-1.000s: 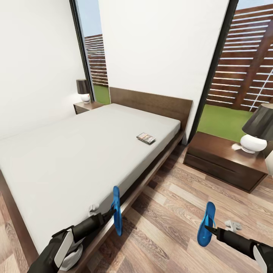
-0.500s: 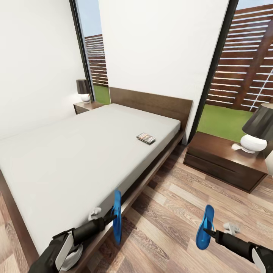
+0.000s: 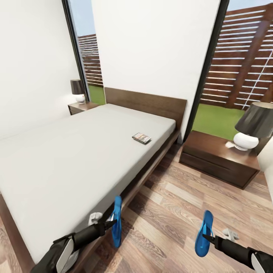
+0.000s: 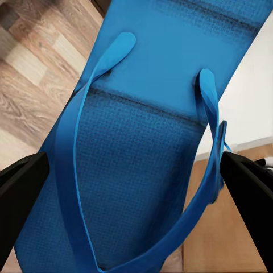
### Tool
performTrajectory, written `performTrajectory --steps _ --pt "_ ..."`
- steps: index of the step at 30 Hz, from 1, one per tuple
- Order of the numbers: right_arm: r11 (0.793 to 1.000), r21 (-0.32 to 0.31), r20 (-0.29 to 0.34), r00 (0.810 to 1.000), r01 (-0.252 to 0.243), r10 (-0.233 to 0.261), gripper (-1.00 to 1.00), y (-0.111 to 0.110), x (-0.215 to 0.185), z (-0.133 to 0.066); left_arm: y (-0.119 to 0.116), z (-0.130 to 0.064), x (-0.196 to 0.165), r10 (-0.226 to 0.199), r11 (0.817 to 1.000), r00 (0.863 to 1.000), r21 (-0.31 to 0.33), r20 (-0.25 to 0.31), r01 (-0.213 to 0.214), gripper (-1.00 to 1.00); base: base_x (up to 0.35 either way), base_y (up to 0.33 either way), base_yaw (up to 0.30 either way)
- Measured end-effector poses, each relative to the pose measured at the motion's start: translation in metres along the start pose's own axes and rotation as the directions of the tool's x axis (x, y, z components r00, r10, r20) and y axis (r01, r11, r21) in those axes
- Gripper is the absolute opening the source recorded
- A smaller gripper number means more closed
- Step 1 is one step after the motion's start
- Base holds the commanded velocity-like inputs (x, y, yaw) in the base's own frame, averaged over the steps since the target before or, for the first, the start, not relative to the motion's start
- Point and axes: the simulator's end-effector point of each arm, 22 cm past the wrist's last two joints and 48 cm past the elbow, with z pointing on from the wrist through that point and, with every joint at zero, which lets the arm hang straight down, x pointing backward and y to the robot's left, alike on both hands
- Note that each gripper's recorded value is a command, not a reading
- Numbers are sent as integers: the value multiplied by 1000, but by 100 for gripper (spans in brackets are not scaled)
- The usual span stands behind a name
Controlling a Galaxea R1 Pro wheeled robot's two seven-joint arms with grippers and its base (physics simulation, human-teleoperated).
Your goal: In the bedroom, move the book from the bed onto either nightstand, and place the two sandals side by side next to the bed.
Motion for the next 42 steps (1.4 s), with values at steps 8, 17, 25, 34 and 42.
performTrajectory --steps 8,17,25,34,42 --pt "1000 2 -2 1000 -1 1 -100 -1 1 0 1 0 1 5 1000 1000 -6 -4 -5 -100 0 0 -291" --pt "999 3 37 998 44 -44 -100 0 -8 0 1 0 1 5 1000 1000 -6 -3 -5 -100 0 0 -300" --pt "998 3 46 997 55 -55 -100 1 -10 0 1 0 0 6 1000 1000 -6 -2 -6 -100 0 0 -300" --pt "998 2 49 997 56 -56 -100 1 -11 0 0 0 -1 9 1000 1000 -4 0 -9 -100 0 0 -300" --pt "998 3 51 997 56 -56 -100 2 -11 -1 -2 -1 -2 12 1000 1000 -3 2 -12 -100 0 0 -300"
